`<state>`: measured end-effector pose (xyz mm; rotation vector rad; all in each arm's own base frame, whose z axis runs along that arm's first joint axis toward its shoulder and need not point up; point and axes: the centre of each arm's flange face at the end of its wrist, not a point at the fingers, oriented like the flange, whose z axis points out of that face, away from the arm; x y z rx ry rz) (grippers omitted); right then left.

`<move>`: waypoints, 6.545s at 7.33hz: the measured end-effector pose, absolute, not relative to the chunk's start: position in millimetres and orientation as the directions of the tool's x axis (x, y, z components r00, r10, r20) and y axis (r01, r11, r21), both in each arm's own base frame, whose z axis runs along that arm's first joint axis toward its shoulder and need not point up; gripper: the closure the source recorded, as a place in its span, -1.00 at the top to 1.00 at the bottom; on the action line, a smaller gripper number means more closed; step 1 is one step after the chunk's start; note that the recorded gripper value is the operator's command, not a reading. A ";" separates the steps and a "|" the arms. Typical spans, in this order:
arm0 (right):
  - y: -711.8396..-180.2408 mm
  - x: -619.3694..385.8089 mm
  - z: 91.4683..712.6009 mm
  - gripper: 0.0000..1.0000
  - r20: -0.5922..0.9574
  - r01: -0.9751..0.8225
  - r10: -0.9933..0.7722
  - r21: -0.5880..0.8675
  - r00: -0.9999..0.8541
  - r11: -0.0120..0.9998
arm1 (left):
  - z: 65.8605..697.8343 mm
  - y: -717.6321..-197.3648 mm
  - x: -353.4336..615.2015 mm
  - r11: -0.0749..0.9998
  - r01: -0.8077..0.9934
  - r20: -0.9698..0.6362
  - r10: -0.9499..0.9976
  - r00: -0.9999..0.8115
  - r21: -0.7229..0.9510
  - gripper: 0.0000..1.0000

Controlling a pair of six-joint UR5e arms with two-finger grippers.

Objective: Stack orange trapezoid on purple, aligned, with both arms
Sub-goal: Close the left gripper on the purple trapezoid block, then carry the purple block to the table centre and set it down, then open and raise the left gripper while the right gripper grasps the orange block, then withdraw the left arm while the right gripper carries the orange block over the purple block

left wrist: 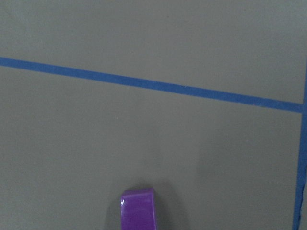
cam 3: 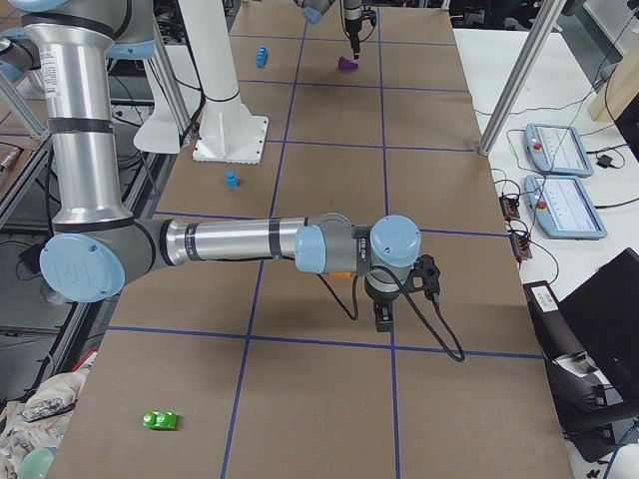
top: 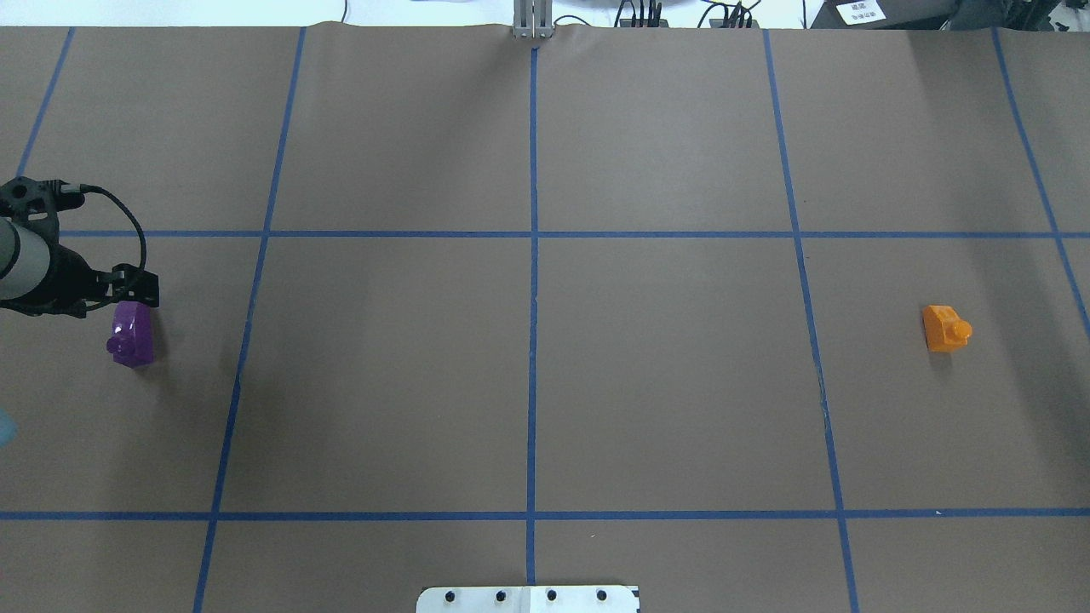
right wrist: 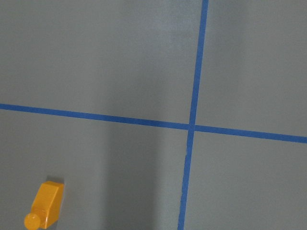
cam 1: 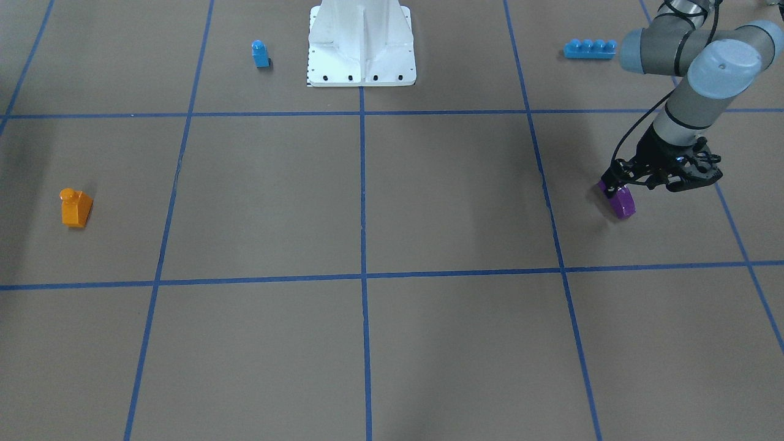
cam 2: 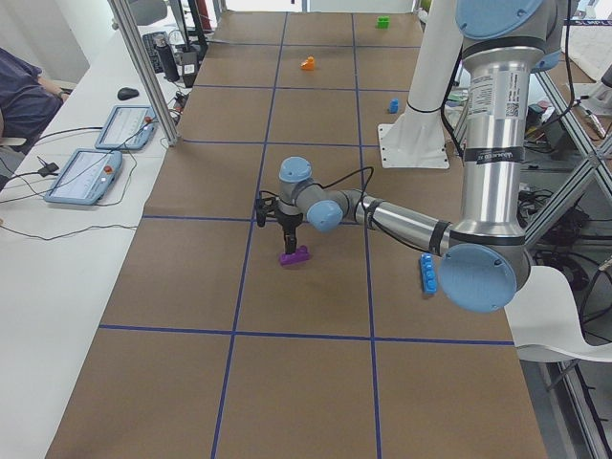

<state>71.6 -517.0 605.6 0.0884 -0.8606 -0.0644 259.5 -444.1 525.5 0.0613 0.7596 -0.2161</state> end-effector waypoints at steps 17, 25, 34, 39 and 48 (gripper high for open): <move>-516.9 57.3 620.5 1.00 0.758 0.046 -0.084 0.072 0.647 0.996 | 230.9 -481.0 463.7 0.963 -0.015 -0.713 0.209 0.669 0.268 -1.00; -492.2 -47.6 591.1 1.00 0.782 -0.143 0.136 -0.061 0.608 0.988 | 184.7 -492.0 627.9 0.867 -0.116 -0.646 0.443 0.621 0.484 -0.13; -463.8 -164.5 545.6 1.00 0.717 -0.048 0.030 0.005 0.697 0.999 | 170.5 -556.0 563.6 0.938 -0.009 -0.739 0.279 0.614 0.348 1.00; -443.3 -231.5 574.0 0.85 0.629 0.014 -0.014 0.006 0.778 1.000 | 158.8 -576.9 523.2 0.952 -0.011 -0.759 0.252 0.600 0.307 1.00; -445.2 -233.9 533.7 -1.00 0.743 0.040 -0.032 0.007 0.668 0.999 | 164.6 -595.8 465.4 0.946 -0.040 -0.714 0.270 0.646 0.322 1.00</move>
